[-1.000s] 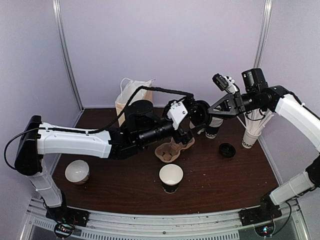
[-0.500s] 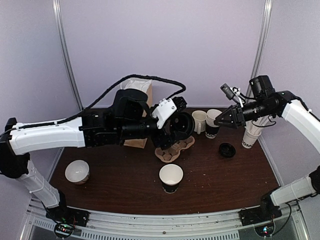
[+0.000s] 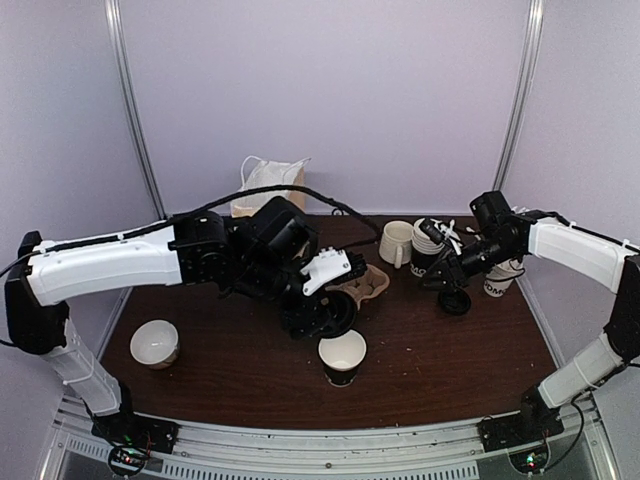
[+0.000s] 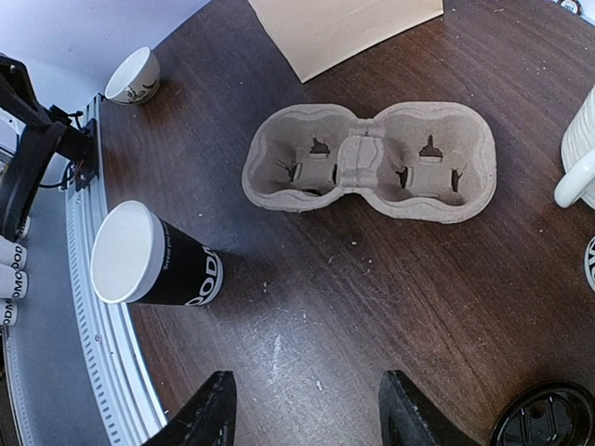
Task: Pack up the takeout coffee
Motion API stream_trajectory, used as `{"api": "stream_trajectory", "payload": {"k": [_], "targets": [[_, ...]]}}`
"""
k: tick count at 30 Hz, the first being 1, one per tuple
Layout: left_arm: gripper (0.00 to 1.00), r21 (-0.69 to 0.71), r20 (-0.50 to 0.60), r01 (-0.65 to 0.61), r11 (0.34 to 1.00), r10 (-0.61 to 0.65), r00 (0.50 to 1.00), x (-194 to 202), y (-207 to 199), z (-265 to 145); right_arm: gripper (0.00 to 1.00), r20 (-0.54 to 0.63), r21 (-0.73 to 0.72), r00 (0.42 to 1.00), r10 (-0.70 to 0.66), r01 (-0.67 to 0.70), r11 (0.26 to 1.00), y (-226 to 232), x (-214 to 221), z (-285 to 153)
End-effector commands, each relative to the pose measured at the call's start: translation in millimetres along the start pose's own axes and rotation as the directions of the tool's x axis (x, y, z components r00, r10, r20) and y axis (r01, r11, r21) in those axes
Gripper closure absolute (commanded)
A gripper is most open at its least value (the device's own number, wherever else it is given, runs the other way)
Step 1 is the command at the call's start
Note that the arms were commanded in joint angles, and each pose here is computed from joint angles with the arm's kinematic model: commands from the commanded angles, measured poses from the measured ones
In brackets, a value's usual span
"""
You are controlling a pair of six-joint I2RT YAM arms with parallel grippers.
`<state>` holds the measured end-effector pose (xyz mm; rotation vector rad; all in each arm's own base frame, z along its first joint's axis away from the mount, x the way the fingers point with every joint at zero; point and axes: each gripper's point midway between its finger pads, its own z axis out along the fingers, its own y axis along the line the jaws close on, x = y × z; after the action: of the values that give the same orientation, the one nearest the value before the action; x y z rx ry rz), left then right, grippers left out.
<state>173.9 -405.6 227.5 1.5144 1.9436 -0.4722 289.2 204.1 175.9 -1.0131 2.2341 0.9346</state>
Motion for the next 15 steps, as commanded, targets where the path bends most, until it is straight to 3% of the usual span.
{"api": "stream_trajectory", "payload": {"k": [1,15], "targets": [[0.25,0.050,-0.075,0.007,0.999,-0.004,0.997,10,-9,19,0.44,-0.001,0.037,0.999,-0.043,0.043,0.998,-10,2,3],[0.25,0.075,-0.138,-0.002,0.997,0.012,0.990,13,-12,54,0.45,-0.030,-0.001,0.998,-0.048,0.048,0.999,-6,10,8]]}}
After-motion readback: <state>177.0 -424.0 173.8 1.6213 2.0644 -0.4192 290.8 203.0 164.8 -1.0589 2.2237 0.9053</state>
